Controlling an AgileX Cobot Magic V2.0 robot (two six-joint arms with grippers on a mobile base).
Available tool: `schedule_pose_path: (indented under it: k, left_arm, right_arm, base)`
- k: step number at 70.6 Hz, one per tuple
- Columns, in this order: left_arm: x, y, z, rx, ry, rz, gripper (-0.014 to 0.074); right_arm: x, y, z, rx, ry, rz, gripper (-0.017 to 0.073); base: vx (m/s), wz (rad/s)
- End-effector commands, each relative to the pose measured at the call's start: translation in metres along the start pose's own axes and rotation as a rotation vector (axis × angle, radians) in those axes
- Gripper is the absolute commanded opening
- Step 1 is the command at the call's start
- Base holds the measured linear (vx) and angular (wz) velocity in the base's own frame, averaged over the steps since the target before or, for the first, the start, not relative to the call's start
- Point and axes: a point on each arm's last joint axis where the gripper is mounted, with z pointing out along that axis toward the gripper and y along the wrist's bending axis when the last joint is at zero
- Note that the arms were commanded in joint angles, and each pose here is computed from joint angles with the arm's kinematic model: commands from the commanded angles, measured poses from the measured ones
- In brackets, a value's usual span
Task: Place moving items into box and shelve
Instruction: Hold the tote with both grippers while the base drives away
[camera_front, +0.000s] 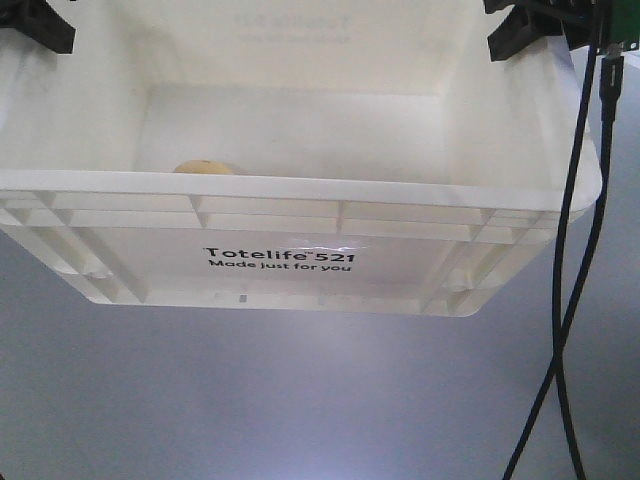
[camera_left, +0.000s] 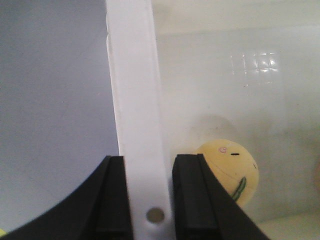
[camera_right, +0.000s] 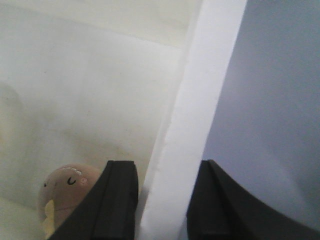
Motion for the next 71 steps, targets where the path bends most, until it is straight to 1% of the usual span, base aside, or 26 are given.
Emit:
schedule_pose_path:
  k: [1, 50, 71]
  left_arm:
    - [-0.0063, -0.0066, -0.0333, 0.041, -0.169, 0.008, -0.0017]
    - [-0.0063, -0.0066, -0.0333, 0.041, -0.169, 0.008, -0.0017]
    - [-0.0062, -0.0066, -0.0337, 0.041, -0.170, 0.008, -0.0017]
  right_arm:
    - [-0.0022, 0.0080, -0.0350, -0.033, -0.119, -0.041, -0.0012]
    - [-0.0023, 0.0080, -0.0350, -0.033, -0.120, -0.041, -0.0012]
    - [-0.0023, 0.0079, -0.0350, -0.032, -0.120, -0.041, -0.0012]
  base:
    - [0.16, 0.64]
    - [0.21, 0.76]
    - [0.27, 0.67]
